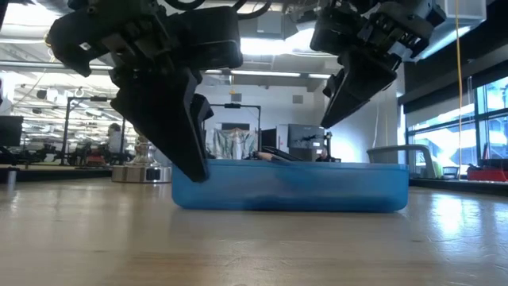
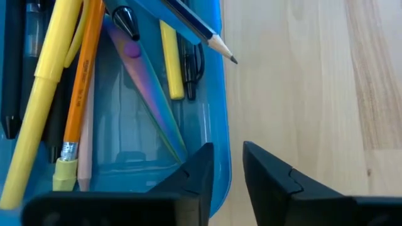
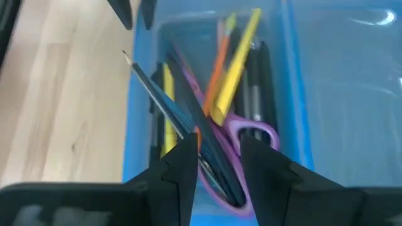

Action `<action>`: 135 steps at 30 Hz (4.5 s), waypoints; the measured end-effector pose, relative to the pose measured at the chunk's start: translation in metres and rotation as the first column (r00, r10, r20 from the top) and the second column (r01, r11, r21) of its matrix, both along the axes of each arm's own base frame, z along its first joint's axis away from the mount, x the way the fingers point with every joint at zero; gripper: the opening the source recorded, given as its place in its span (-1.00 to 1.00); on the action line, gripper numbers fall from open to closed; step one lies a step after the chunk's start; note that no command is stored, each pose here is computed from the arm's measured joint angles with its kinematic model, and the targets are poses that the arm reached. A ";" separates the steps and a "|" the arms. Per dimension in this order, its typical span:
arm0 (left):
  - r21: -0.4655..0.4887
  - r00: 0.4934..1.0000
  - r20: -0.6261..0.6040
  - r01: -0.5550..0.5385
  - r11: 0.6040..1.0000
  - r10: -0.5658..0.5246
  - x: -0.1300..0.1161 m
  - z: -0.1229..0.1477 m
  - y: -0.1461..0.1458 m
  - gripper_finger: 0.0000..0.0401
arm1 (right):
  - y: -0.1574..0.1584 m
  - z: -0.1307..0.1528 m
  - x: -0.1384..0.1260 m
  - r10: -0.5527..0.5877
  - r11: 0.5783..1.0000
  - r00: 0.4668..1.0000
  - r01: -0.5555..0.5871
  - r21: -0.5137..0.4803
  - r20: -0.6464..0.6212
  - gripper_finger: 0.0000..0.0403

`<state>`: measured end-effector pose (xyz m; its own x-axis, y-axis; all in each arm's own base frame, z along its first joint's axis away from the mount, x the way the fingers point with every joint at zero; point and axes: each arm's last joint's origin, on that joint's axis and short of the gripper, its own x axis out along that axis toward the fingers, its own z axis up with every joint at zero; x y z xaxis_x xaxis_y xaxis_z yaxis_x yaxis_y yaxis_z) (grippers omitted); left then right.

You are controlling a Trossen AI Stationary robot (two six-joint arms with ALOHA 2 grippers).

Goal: Pick & place school supplies into a supply box
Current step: Close the blue supply box

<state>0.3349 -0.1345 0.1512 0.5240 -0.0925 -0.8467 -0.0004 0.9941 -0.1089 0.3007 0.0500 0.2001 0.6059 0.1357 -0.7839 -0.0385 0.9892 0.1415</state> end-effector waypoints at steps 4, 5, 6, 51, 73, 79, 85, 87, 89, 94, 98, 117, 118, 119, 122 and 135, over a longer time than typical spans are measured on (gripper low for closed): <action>0.001 1.000 -0.001 0.000 1.000 0.000 0.000 0.000 0.000 -0.76 | -0.008 0.007 -0.006 -0.080 0.996 0.996 0.081 0.037 -0.025 -0.39; 0.001 1.000 0.000 0.000 1.000 0.000 0.000 0.000 0.000 -0.80 | -0.010 0.009 -0.007 -0.094 0.995 0.995 0.095 0.044 -0.023 -0.39; 0.004 1.000 -0.001 0.002 1.000 -0.002 0.000 0.000 0.000 -0.85 | -0.011 0.011 -0.009 -0.109 0.993 0.994 0.110 0.053 -0.025 -0.39; 0.065 0.980 -0.028 0.196 0.978 -0.195 0.001 -0.001 0.009 -0.99 | -0.057 -0.098 -0.083 -0.208 0.974 0.975 0.214 -0.072 0.085 -0.39; 0.046 0.979 -0.034 0.201 0.979 -0.199 0.001 -0.001 0.010 -0.99 | -0.062 -0.086 -0.061 -0.160 0.933 0.912 0.264 -0.245 0.377 -0.39; 0.019 0.987 -0.038 0.159 0.987 -0.158 0.002 -0.001 0.013 -0.99 | -0.060 -0.086 -0.061 -0.117 0.958 0.919 0.204 -0.200 0.376 -0.39; -0.005 0.995 -0.038 0.091 0.996 -0.092 0.005 -0.001 0.020 -0.99 | -0.058 -0.070 -0.063 -0.129 0.979 0.893 0.183 -0.087 0.431 -0.39; -0.003 0.996 -0.036 0.088 0.996 -0.088 0.006 -0.001 0.021 -0.99 | -0.057 -0.062 -0.064 -0.129 0.984 0.878 0.169 -0.048 0.461 -0.39; -0.001 0.996 -0.033 0.086 0.996 -0.086 0.006 -0.001 0.021 -0.99 | -0.056 -0.054 -0.065 -0.109 0.990 0.864 0.138 -0.022 0.491 -0.39; -0.013 0.998 -0.014 0.060 0.998 -0.060 0.007 -0.001 0.020 -0.99 | -0.052 -0.039 -0.069 -0.103 0.993 0.840 0.059 0.098 0.533 -0.39; -0.025 0.999 0.013 0.045 0.999 -0.045 0.010 0.000 0.020 -0.98 | -0.049 -0.038 -0.070 -0.100 0.983 0.851 0.003 0.184 0.516 -0.39; -0.051 0.999 0.041 0.018 0.999 -0.016 0.012 0.002 0.019 -0.87 | -0.042 -0.042 -0.070 -0.074 0.982 0.870 -0.021 0.186 0.488 -0.39; -0.041 0.999 0.047 0.011 0.999 -0.009 0.013 0.002 0.019 -0.86 | -0.042 -0.042 -0.070 -0.074 0.982 0.870 -0.021 0.186 0.488 -0.39; -0.032 0.999 0.054 0.004 0.999 -0.003 0.013 0.003 0.020 -0.84 | -0.042 -0.042 -0.070 -0.074 0.982 0.870 -0.021 0.186 0.487 -0.39; -0.008 0.997 0.073 -0.014 1.000 0.015 0.014 0.004 0.020 -0.76 | -0.042 -0.042 -0.070 -0.073 0.982 0.871 -0.021 0.186 0.486 -0.39; -0.041 0.991 0.135 -0.017 0.999 0.022 0.019 0.009 0.019 -0.32 | -0.042 -0.045 -0.071 -0.071 0.983 0.883 -0.017 0.184 0.463 -0.39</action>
<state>0.3534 -0.1159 0.1600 0.6354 -0.1129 -0.7639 -0.0026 0.9889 -0.1484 0.2296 0.0076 0.1554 0.9000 0.2240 -0.3739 -0.1175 0.9508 0.2868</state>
